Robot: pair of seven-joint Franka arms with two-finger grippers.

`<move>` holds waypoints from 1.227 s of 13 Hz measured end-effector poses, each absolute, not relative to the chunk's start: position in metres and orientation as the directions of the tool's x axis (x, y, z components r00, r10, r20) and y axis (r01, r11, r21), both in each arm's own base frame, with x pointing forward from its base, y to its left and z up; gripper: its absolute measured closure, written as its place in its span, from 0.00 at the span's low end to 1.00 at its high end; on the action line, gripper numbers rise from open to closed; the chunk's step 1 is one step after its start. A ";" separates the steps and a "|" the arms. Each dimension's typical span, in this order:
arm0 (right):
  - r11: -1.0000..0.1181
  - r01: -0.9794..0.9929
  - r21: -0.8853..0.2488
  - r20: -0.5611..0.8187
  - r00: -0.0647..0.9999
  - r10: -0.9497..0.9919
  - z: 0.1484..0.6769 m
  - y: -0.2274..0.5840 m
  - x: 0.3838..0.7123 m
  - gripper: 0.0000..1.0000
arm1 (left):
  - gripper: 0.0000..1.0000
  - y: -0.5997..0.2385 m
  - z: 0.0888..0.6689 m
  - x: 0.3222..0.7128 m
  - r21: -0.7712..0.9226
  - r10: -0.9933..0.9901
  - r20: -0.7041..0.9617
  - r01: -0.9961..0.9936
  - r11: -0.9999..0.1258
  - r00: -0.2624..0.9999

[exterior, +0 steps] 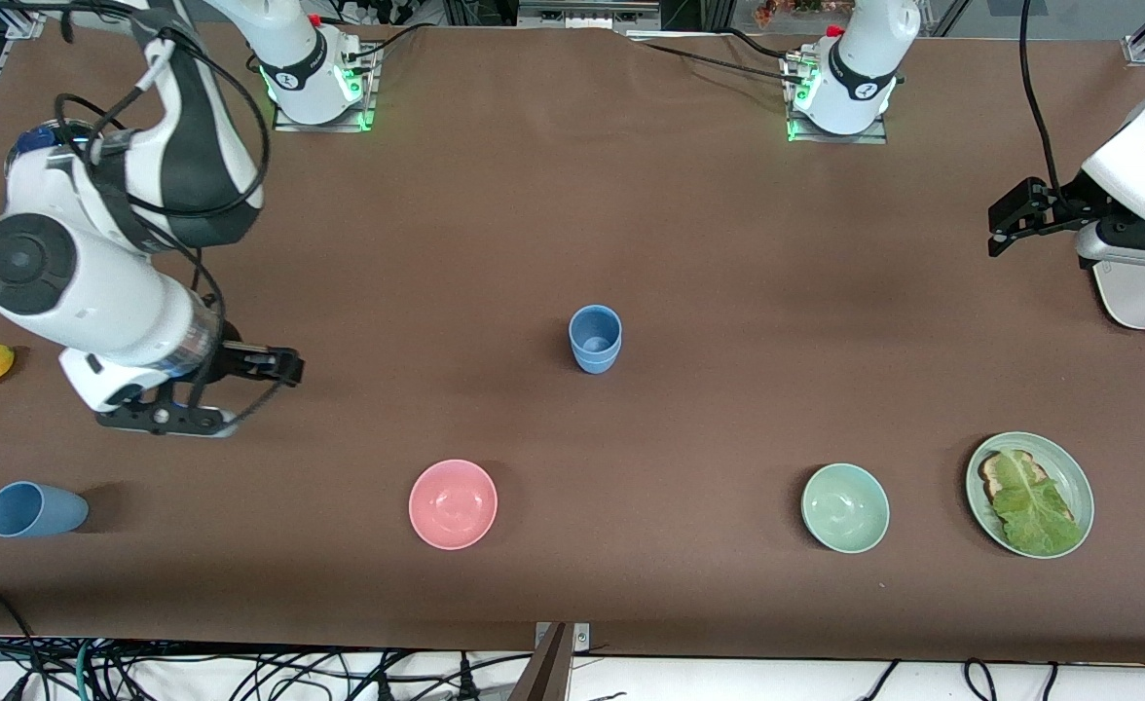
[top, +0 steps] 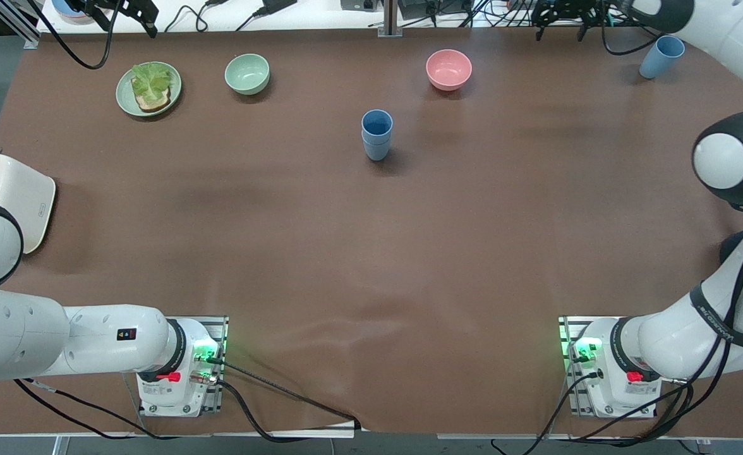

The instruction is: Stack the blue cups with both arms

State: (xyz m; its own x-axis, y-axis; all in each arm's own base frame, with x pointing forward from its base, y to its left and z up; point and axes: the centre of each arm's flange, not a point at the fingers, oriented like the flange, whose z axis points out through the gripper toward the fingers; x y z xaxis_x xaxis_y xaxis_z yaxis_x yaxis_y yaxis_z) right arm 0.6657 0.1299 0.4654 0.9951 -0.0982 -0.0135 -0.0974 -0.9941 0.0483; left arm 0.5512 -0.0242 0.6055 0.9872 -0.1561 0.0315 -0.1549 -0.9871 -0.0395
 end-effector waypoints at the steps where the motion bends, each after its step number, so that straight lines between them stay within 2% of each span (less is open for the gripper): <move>1: -0.992 -0.117 0.049 -0.009 0.993 -0.117 0.466 0.114 0.658 0.00 | 0.00 -0.024 0.606 0.551 -0.039 -0.156 0.031 -0.155 -0.987 0.987; 5: -0.979 -0.198 0.048 0.009 0.980 -0.198 0.494 0.045 0.628 0.00 | 0.00 -0.024 0.605 0.551 -0.039 -0.156 0.031 -0.155 -0.987 0.987; 8: -0.982 -0.179 0.052 0.001 0.984 -0.179 0.529 0.004 0.596 0.00 | 0.00 -0.024 0.605 0.551 -0.039 -0.156 0.031 -0.155 -0.987 0.987; 13: -0.986 -0.161 0.050 -0.056 0.985 -0.164 0.575 -0.005 0.556 0.00 | 0.00 -0.024 0.605 0.551 -0.040 -0.190 0.030 -0.189 -0.981 0.981; 16: -0.987 -0.152 0.052 -0.089 0.984 -0.156 0.600 -0.017 0.545 0.00 | 0.00 -0.025 0.606 0.551 -0.041 -0.217 0.029 -0.216 -0.976 0.976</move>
State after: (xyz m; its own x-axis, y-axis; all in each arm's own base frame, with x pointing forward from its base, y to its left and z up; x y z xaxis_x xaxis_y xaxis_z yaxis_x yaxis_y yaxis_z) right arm 0.5449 -0.0166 0.5996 0.9838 -0.1559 -0.0885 -0.1517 -0.9871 0.0518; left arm 0.5512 -0.0247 0.6055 0.9757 -0.2170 0.0290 -0.2158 -0.9756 -0.0408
